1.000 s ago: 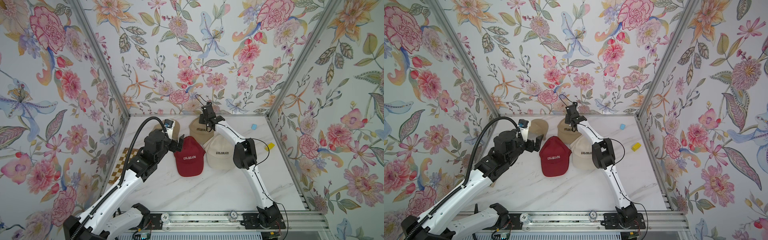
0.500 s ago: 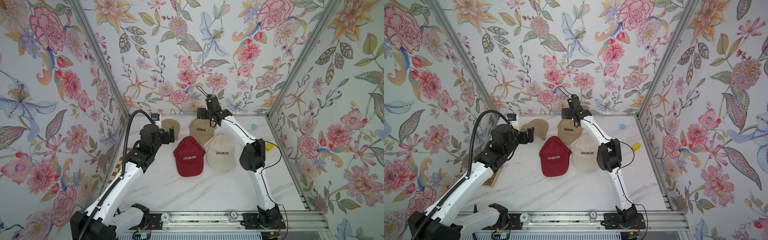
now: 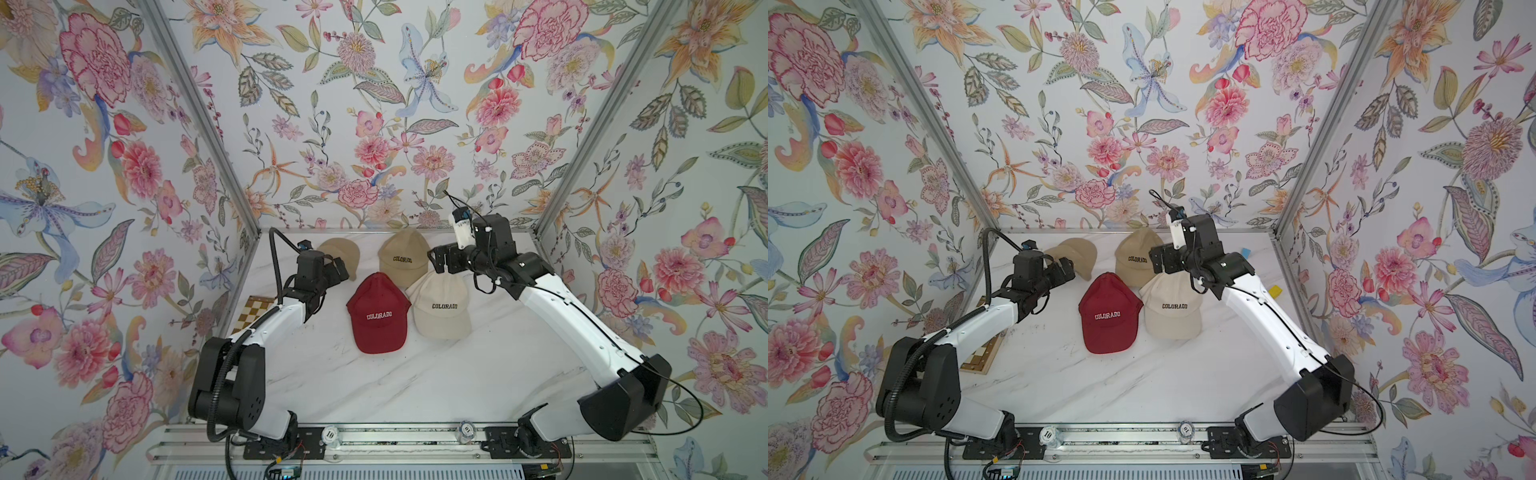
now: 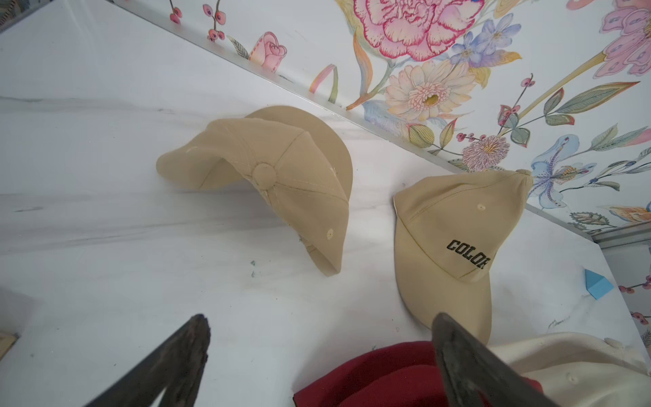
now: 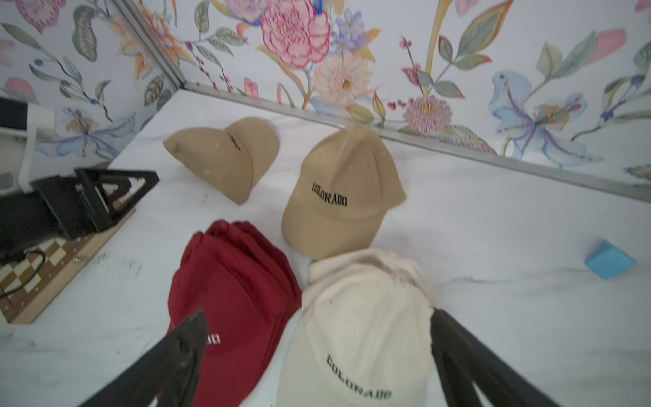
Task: Stack the baseball caps by color
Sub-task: Pick up the baseball cap from the center of the board.
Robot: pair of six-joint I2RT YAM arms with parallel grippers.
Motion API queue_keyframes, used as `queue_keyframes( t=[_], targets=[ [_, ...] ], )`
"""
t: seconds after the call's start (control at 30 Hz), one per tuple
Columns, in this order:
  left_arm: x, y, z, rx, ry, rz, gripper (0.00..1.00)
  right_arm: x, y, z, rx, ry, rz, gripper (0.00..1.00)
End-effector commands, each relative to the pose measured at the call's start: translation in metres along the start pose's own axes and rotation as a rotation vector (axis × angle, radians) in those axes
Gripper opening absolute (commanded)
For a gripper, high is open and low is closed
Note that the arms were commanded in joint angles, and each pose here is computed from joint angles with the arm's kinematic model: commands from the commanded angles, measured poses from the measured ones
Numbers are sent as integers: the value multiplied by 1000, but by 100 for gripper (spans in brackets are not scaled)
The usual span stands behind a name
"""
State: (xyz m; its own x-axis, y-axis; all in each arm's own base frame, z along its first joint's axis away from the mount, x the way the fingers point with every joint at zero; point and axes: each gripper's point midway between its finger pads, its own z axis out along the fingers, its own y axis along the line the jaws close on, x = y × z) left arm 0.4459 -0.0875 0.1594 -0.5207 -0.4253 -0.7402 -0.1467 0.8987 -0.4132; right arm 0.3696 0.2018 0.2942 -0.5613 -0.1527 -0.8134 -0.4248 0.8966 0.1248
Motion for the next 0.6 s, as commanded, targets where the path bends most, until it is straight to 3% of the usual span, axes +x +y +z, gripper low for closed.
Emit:
queue_keyframes(
  t=[0.0, 0.2, 0.57],
  targets=[
    [-31, -10, 15, 60, -107, -84, 100, 16, -17, -32, 20, -10, 21, 99],
    [-32, -6, 45, 82, -137, -157, 100, 21, -40, -64, 46, -49, 59, 99],
    [-29, 10, 72, 22, -180, -153, 100, 12, -48, -72, 34, -63, 50, 99]
  ],
)
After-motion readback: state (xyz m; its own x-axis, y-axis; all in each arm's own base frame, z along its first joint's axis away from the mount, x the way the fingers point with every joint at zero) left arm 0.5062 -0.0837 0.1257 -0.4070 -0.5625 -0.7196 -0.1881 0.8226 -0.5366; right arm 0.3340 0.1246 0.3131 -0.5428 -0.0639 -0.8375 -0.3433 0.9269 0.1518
